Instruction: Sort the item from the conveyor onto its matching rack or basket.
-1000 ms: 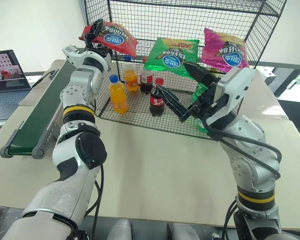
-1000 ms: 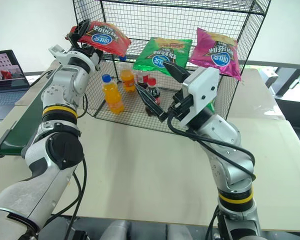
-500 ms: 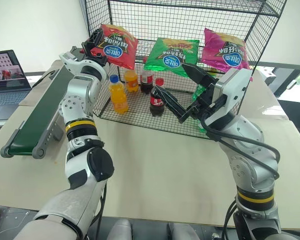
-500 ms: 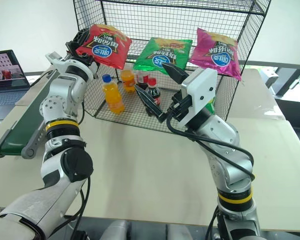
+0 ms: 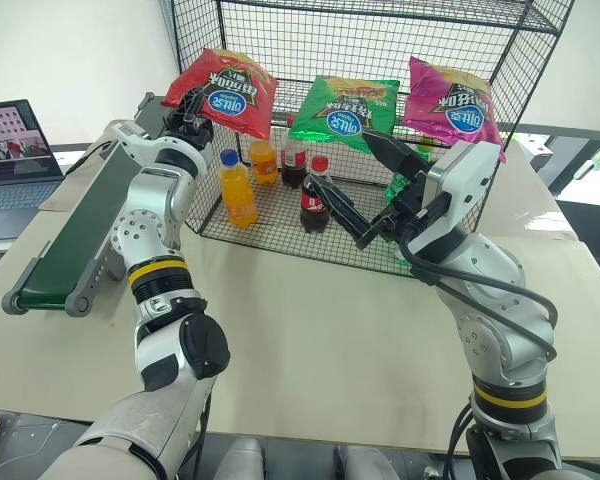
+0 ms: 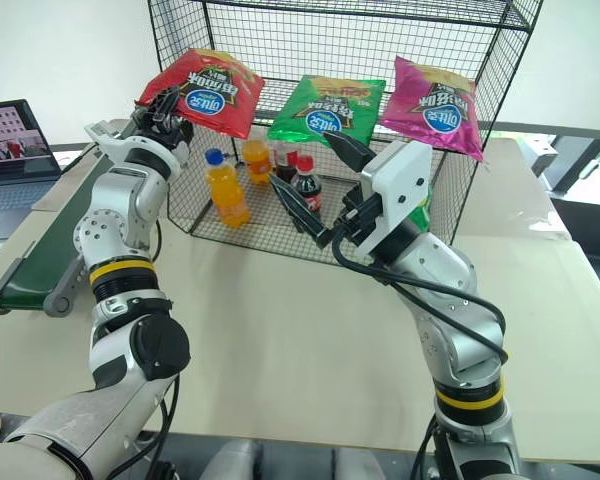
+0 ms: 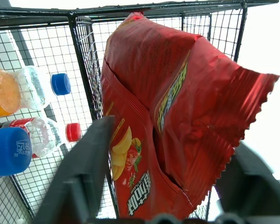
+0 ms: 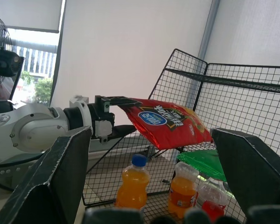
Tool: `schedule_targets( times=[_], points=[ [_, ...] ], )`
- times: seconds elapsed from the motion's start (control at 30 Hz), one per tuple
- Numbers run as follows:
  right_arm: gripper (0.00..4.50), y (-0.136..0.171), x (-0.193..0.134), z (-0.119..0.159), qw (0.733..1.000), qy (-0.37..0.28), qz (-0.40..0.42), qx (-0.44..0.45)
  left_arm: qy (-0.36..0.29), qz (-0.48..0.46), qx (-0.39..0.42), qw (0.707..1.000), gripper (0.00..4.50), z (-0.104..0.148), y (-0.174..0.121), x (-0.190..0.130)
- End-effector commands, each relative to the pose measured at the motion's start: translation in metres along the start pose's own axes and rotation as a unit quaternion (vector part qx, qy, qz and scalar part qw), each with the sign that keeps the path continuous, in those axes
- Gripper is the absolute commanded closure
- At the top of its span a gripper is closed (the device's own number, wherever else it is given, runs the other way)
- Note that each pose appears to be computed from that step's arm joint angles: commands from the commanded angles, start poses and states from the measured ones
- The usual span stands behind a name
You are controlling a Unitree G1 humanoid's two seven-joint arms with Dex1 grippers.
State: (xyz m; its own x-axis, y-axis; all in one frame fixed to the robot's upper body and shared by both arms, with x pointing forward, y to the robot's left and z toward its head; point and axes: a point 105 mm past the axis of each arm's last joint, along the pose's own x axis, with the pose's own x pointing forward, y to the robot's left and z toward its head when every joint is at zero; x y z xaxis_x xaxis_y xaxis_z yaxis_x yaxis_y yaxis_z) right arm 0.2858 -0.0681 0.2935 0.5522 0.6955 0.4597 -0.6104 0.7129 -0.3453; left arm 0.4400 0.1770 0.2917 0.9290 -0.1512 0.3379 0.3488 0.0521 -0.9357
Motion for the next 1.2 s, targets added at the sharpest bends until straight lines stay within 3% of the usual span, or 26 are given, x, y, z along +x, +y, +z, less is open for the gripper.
schedule_targets(
  times=[0.03, 0.13, 0.57, 0.7, 0.93, 1.2],
  points=[
    [0.00, 0.001, -0.001, 0.013, 1.000, -0.026, 0.000, -0.016, 0.004, -0.034, 0.021, 0.999, 3.36, -0.001, -0.023, 0.001],
    [0.00, 0.002, -0.001, 0.013, 1.000, -0.024, -0.002, -0.015, 0.017, -0.037, 0.034, 0.999, 4.49, -0.005, -0.023, 0.002],
    [0.00, 0.000, -0.003, 0.012, 1.000, -0.021, -0.011, -0.019, 0.110, -0.062, 0.002, 0.992, 4.49, -0.038, -0.037, 0.026],
    [0.00, 0.000, -0.003, 0.012, 1.000, -0.021, -0.012, -0.020, 0.093, -0.056, 0.014, 0.994, 4.49, -0.029, -0.033, 0.032],
    [0.00, 0.001, -0.003, 0.011, 1.000, -0.019, -0.011, -0.020, 0.017, -0.041, 0.032, 0.998, 4.49, 0.011, -0.032, 0.042],
    [0.00, 0.002, -0.002, 0.011, 1.000, -0.019, -0.007, -0.018, 0.011, -0.037, 0.049, 0.998, 4.49, 0.014, -0.035, 0.047]
  ],
)
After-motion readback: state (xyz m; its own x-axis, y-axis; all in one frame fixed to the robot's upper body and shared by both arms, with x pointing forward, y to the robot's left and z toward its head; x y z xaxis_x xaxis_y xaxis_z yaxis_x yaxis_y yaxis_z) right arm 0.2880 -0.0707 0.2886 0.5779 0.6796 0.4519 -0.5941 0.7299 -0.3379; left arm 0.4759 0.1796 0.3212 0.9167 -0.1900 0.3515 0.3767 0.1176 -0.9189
